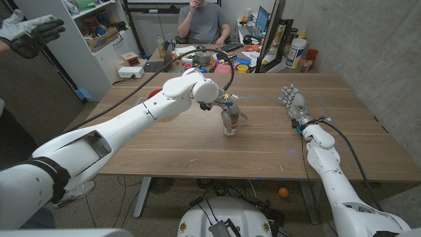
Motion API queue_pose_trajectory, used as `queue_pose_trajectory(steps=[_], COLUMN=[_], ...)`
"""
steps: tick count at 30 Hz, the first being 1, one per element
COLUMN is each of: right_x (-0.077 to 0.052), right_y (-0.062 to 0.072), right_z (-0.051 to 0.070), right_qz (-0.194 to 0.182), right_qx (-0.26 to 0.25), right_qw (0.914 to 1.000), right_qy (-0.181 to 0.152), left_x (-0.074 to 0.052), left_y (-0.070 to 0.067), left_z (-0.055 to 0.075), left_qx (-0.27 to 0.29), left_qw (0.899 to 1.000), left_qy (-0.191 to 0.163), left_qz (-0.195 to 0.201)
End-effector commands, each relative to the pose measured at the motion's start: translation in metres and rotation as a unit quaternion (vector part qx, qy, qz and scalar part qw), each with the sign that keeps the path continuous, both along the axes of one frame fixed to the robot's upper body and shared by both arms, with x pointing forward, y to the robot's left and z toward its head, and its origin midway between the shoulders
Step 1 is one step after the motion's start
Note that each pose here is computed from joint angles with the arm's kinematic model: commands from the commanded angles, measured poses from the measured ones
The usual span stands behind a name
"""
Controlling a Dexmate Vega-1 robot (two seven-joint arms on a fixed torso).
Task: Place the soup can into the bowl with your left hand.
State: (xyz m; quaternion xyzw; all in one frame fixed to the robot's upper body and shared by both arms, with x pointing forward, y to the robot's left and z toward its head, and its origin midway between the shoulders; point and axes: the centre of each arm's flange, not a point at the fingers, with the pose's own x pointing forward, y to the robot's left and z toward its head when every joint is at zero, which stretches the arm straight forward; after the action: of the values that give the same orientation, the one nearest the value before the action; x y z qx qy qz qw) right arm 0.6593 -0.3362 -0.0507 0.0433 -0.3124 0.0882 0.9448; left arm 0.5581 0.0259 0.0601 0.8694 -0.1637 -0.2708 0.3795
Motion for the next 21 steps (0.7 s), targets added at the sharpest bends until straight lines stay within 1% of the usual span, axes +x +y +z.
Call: queue_pose_trajectory(steps=[1,7,14,21], right_x=[0.0004,0.0012,0.0025,0.0028], right_y=[-0.0048,-0.0047,-0.0049,-0.0054], right_z=[0.0001,-0.0001,-0.0014,-0.001], right_qz=[-0.002,-0.002,-0.006,-0.012], right_qx=[0.002,0.001,-0.002,-0.008], right_qw=[1.0,1.0,1.0,0.9999], right_qy=[0.0,0.001,0.003,0.002], left_x=[0.0047,0.0038,0.0009,-0.0006], left_y=[-0.0017,-0.0041,-0.0043,0.0015], left_z=[-0.0123,-0.0127,-0.013,-0.0124], left_qx=[0.005,-0.006,-0.043,-0.092], left_qw=[1.0,1.0,0.996,0.99], left_qy=[-0.001,-0.023,-0.06,-0.069], left_qz=[-0.005,-0.017,-0.051,-0.081])
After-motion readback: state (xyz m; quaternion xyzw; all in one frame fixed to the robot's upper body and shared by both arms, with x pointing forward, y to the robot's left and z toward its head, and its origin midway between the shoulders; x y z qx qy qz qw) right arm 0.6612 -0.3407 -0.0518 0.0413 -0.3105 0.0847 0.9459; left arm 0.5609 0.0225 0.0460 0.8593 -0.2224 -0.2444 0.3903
